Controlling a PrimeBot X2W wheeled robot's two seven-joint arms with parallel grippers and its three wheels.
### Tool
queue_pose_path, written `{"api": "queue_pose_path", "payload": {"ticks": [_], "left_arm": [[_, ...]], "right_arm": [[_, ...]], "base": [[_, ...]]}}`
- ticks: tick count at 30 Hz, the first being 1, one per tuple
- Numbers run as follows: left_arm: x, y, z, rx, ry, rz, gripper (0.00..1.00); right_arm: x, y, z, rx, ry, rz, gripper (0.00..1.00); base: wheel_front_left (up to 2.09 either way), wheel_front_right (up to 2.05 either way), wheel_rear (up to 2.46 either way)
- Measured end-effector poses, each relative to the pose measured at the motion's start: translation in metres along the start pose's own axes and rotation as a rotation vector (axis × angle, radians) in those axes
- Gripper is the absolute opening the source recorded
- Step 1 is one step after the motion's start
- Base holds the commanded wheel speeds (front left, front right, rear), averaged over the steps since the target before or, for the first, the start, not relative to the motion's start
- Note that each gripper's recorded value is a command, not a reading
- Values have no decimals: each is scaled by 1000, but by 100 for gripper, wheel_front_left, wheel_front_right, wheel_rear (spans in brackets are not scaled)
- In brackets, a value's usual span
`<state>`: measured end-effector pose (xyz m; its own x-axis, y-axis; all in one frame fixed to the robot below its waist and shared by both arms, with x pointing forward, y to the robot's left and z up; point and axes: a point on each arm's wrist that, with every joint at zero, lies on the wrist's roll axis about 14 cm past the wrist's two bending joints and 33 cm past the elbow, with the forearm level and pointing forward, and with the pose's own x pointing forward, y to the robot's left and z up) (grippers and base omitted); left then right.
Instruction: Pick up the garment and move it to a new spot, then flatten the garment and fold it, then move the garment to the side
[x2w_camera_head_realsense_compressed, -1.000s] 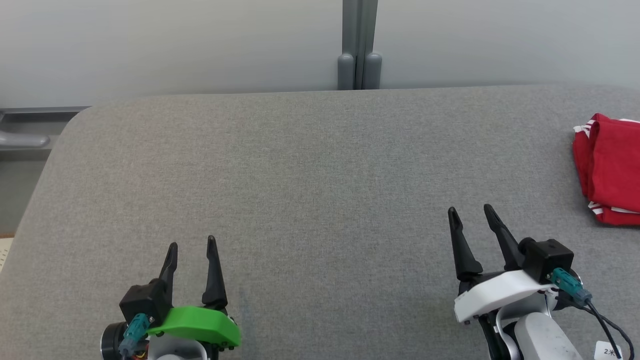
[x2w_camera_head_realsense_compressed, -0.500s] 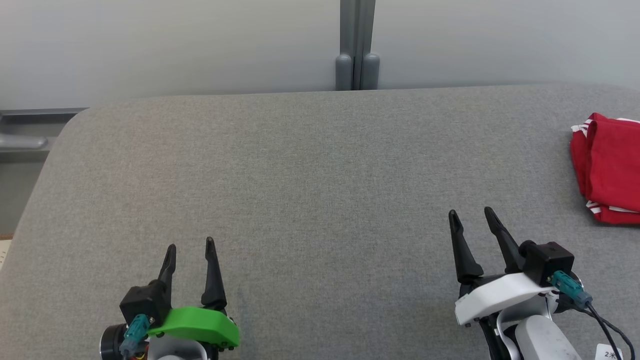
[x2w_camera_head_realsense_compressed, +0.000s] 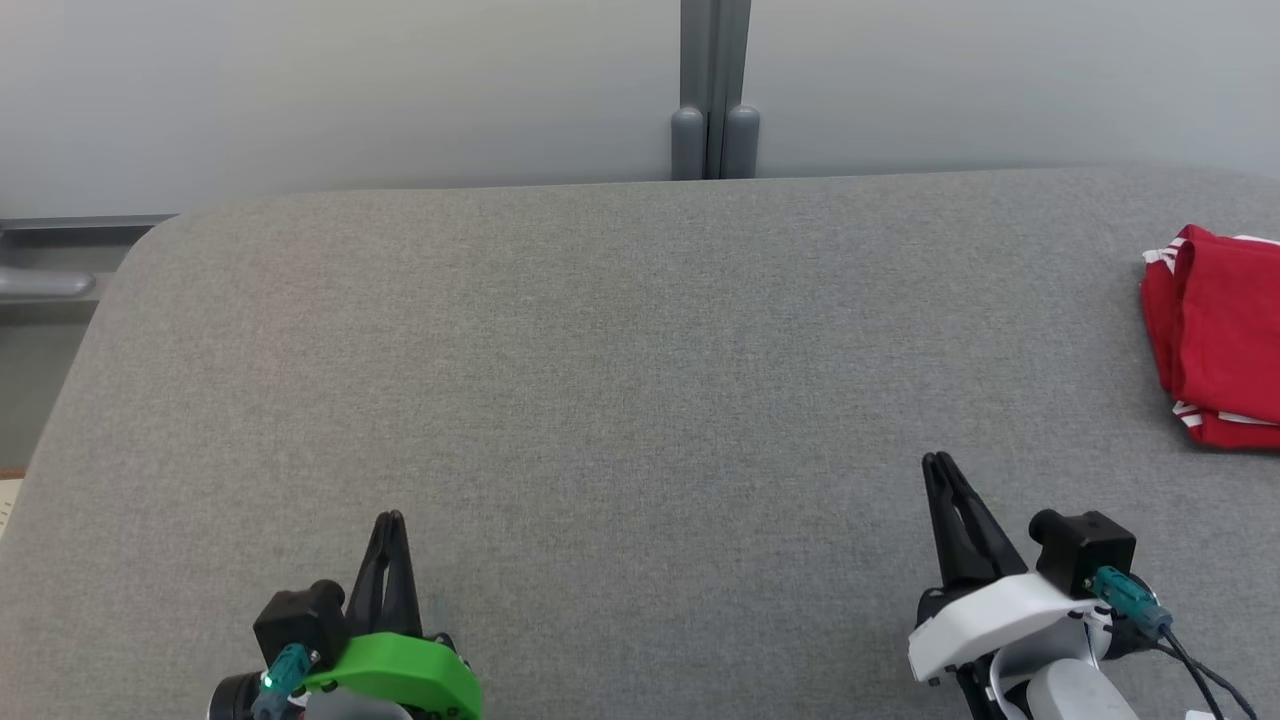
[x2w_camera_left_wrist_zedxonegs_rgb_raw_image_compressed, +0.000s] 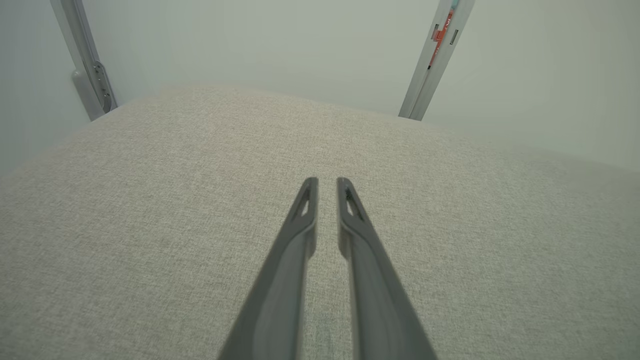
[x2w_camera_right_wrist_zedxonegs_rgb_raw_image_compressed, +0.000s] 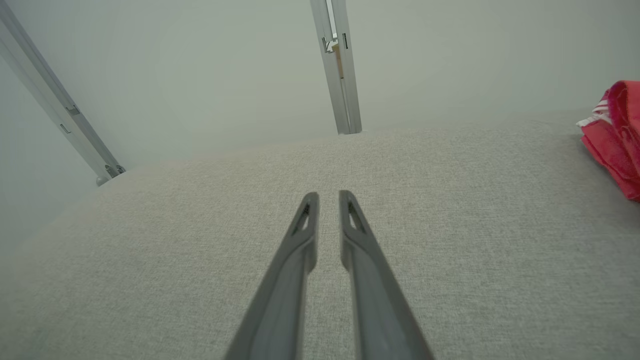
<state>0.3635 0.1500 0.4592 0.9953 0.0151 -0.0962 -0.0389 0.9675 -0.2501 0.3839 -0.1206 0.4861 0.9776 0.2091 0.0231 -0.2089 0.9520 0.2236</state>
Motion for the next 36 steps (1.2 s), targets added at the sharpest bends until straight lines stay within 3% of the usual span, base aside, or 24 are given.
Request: {"api": "queue_pose_path", "payload": {"ticks": [36], "left_arm": [[3,25,-3,-544,90,80,0]], "right_arm": [[-8,-38,-1,543,7,-171,0]], "base": [[0,0,0]]}}
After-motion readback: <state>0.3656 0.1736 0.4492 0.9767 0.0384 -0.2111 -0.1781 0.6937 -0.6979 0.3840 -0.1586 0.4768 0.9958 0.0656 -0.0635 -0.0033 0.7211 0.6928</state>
